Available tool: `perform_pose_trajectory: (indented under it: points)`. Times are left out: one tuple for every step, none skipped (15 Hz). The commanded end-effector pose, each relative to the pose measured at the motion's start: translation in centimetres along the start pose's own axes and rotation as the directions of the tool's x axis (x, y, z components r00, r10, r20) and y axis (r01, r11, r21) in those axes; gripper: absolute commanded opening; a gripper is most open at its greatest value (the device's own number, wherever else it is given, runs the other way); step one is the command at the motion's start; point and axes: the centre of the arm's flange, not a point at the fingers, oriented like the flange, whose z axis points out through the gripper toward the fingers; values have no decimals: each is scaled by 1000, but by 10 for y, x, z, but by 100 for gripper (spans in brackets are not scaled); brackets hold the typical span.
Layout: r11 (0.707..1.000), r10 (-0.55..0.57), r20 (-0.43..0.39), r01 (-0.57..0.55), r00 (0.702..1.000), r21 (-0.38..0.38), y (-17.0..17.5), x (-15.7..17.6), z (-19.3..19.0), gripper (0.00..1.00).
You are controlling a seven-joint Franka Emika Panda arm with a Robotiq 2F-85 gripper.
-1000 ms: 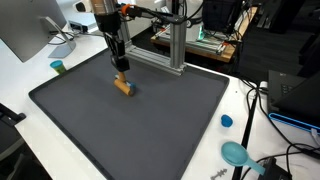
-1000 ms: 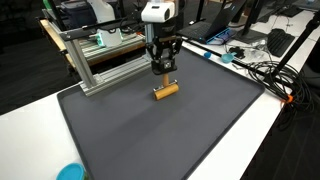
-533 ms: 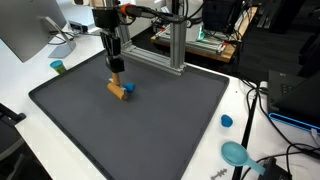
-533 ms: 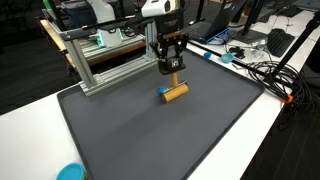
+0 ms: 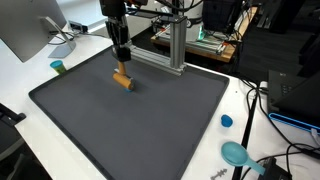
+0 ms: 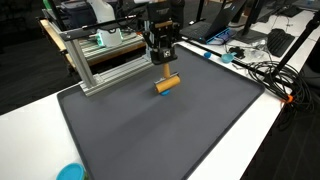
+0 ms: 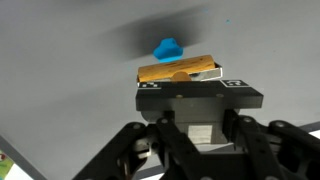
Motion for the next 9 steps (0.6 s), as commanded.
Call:
perform_pose_trajectory:
  points:
    - [1000, -16, 5, 16, 1000, -20, 2, -18, -7, 22]
    - [1000, -15, 9, 15, 1000, -26, 3, -19, -4, 22]
    - [999, -15, 6, 15, 1000, -28, 3, -19, -1, 22]
    - [999, -17, 9, 17, 1000, -29, 3, -18, 3, 22]
    - [999, -19, 7, 19, 1000, -32, 3, -18, 6, 22]
    - [999, -20, 8, 20, 1000, -34, 3, -17, 9, 22]
    - [999, -19, 9, 19, 1000, -34, 2, -16, 11, 22]
    - [999, -19, 14, 20, 1000, -38, 2, -15, 13, 22]
    - [999, -18, 21, 19, 1000, -43, 2, -14, 15, 22]
